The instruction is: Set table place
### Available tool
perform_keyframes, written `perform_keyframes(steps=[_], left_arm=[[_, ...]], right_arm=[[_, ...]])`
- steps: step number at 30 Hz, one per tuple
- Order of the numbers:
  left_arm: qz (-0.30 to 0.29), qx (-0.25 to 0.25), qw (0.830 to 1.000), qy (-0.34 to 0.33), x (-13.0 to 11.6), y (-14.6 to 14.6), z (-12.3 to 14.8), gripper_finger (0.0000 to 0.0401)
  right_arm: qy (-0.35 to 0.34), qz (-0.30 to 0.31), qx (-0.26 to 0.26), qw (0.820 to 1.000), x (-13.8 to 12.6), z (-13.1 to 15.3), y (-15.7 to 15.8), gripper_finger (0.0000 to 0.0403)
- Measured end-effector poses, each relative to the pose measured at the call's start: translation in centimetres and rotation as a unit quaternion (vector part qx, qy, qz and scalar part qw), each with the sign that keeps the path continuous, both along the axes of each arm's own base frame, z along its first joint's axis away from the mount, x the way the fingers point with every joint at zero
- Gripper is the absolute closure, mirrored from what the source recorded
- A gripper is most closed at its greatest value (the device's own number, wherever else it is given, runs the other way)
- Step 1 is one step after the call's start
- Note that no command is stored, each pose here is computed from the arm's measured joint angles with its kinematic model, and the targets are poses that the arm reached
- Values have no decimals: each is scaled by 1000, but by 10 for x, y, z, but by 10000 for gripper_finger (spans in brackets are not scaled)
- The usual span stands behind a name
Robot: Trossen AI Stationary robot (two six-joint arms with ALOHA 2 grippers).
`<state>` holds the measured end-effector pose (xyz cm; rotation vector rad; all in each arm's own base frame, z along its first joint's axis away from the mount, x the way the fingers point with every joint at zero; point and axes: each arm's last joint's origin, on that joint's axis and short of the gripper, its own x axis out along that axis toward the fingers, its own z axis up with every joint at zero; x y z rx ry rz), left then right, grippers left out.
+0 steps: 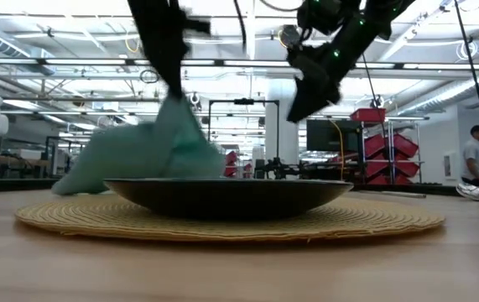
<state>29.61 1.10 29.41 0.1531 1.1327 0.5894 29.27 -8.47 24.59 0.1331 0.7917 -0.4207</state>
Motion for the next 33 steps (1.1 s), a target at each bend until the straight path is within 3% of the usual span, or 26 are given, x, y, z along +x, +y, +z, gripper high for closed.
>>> perform_keyframes(steps=[3, 7, 11, 15, 20, 25, 30, 33], left_arm=[[-20, -22, 996, -86, -22, -8, 50, 401], [-44, -58, 983, -168, -55, -11, 92, 401], [-32, -66, 973, -219, -82, -6, 111, 401], [1, -63, 976, -207, -95, 7, 113, 401], [24, -53, 985, -162, -91, 23, 104, 401], [20, -34, 992, -118, -75, 44, 93, 401], [-26, -83, 981, -171, -47, 61, 88, 401], [-27, -80, 978, -188, -35, 67, 94, 401]], right_arm=[[-73, 87, -9, 994, 11, 11, 4, 222], [-170, 180, -3, 969, 21, 26, 7, 222], [-202, 191, -3, 961, 23, 31, 4, 222], [-204, 180, -2, 962, 22, 32, -2, 222], [-228, 170, 2, 959, 23, 36, -4, 222], [-276, 188, 24, 942, 29, 40, -5, 222], [-279, 175, 50, 943, 46, 26, -7, 222], [-274, 163, 36, 947, 55, 21, 0, 222]])
